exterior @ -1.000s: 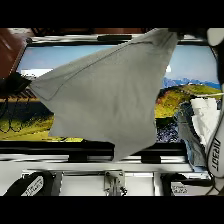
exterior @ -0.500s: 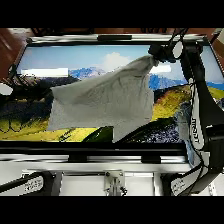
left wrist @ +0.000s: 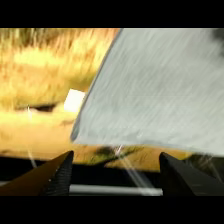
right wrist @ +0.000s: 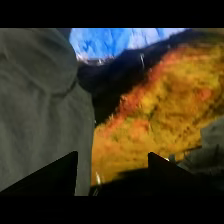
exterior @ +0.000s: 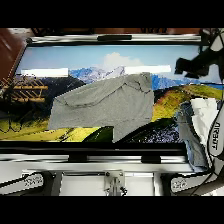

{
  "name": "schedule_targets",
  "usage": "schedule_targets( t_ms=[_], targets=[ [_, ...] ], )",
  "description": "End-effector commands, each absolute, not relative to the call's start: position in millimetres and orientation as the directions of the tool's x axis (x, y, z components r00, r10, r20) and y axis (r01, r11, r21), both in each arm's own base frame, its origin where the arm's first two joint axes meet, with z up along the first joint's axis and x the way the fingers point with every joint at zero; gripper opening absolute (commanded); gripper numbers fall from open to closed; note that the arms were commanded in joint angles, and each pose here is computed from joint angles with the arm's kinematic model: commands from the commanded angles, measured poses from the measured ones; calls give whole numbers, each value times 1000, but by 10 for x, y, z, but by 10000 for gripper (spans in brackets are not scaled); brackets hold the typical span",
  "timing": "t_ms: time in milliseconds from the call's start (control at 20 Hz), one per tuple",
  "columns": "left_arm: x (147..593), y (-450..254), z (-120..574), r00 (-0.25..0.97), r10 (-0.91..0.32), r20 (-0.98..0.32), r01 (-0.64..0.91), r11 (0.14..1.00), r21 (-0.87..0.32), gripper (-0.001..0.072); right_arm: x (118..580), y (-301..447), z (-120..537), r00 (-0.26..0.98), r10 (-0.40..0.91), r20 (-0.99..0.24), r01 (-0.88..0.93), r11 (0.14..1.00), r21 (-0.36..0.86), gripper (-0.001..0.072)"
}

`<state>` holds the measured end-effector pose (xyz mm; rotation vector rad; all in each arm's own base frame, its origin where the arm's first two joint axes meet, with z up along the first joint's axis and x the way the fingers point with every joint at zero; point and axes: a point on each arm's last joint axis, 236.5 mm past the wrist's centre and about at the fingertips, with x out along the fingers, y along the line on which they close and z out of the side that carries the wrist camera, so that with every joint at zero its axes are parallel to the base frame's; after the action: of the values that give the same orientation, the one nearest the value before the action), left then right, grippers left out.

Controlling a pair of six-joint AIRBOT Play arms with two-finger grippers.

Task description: Fold the shirts.

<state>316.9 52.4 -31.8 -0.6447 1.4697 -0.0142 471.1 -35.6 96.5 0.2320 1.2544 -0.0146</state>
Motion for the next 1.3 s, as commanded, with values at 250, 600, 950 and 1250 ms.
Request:
schedule_targets(
  t_ms=[250, 600, 950, 1250],
  targets=[
    [2967, 362, -939, 207, -464, -862, -406, 760, -507, 585, 4158, -439, 855, 134, 320, -938, 148, 929, 338, 542],
    [3230, 98, -990, 250, -463, -850, -365, 768, -526, 583, 4260, -467, 858, 176, 308, -935, 150, 930, 335, 542],
    [3256, -1, -946, 235, -480, -845, -366, 762, -534, 32, 3970, -447, 501, 36, 311, -950, 181, 932, 313, 541],
    [3321, 91, -696, 307, -448, -840, -317, 784, -534, 32, 3610, 434, -612, -47, 481, -875, 225, 859, 460, 541]
  ],
)
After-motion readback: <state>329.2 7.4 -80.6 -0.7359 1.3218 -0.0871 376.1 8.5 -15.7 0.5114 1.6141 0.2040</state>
